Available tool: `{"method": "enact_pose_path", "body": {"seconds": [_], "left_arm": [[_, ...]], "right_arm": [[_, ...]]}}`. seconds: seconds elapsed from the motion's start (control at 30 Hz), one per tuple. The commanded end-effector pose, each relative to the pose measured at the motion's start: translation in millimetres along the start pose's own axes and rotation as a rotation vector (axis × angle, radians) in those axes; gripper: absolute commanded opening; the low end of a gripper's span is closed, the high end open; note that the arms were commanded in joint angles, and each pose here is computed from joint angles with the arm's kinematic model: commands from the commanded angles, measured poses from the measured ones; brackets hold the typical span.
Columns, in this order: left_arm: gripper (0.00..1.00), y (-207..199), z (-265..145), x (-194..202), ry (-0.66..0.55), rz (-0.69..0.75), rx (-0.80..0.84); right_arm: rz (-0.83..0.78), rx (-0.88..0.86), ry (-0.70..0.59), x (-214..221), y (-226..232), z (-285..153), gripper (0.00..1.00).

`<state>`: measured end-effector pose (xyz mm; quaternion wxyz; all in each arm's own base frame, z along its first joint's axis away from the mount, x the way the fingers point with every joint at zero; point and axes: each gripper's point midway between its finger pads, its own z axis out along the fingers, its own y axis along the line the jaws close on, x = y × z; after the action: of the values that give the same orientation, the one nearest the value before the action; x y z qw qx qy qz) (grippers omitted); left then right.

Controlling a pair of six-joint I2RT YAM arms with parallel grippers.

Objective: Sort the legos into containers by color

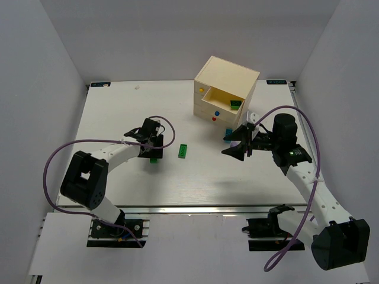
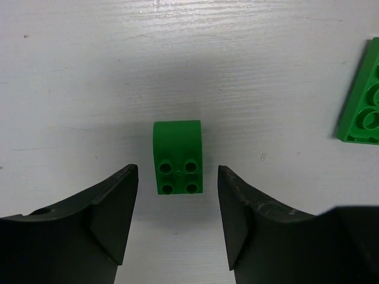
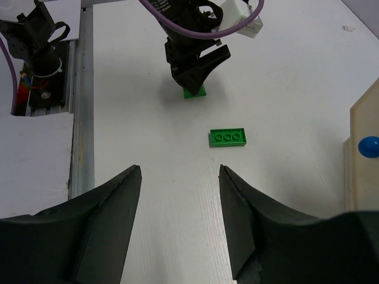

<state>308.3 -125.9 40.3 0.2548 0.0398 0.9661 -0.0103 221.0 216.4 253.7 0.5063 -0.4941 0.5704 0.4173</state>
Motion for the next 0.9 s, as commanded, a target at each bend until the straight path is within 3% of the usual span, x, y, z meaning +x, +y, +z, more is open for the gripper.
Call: {"method": "enact_pose_path", "body": {"seconds": [0.0, 0.37, 0.43, 0.47, 0.67, 0.77, 0.83, 0.87], "left_arm": [[0.65, -1, 2, 1, 0.002, -0.007, 0.018], [0.58, -2, 9, 8, 0.038, 0.002, 0.021], [0.51, -3, 8, 6, 0.031, 0.000, 0.025], [0.40, -4, 5, 2, 0.017, -0.004, 0.031], [0.21, -10, -9, -12, -0.031, -0.012, 0.070], [0.12, -26, -44, -40, -0.141, -0.017, 0.163], [0.08, -42, -88, -74, -0.299, 0.022, 0.273], [0.07, -67, -113, -88, -0.369, 0.052, 0.435]], "right_arm": [[-0.039, 0.003, -0.023, -7, -3, -3, 0.61], [-0.014, 0.032, -0.024, -3, -11, -10, 0.61], [-0.009, 0.030, -0.024, -2, -10, -10, 0.60], [-0.007, 0.036, -0.023, -1, -12, -11, 0.60], [-0.024, 0.066, -0.037, -6, -19, -17, 0.58], [-0.017, 0.111, -0.042, -8, -27, -22, 0.57], [-0.009, 0.175, -0.041, -9, -37, -28, 0.54], [0.009, 0.192, -0.043, -10, -40, -29, 0.51]]}}
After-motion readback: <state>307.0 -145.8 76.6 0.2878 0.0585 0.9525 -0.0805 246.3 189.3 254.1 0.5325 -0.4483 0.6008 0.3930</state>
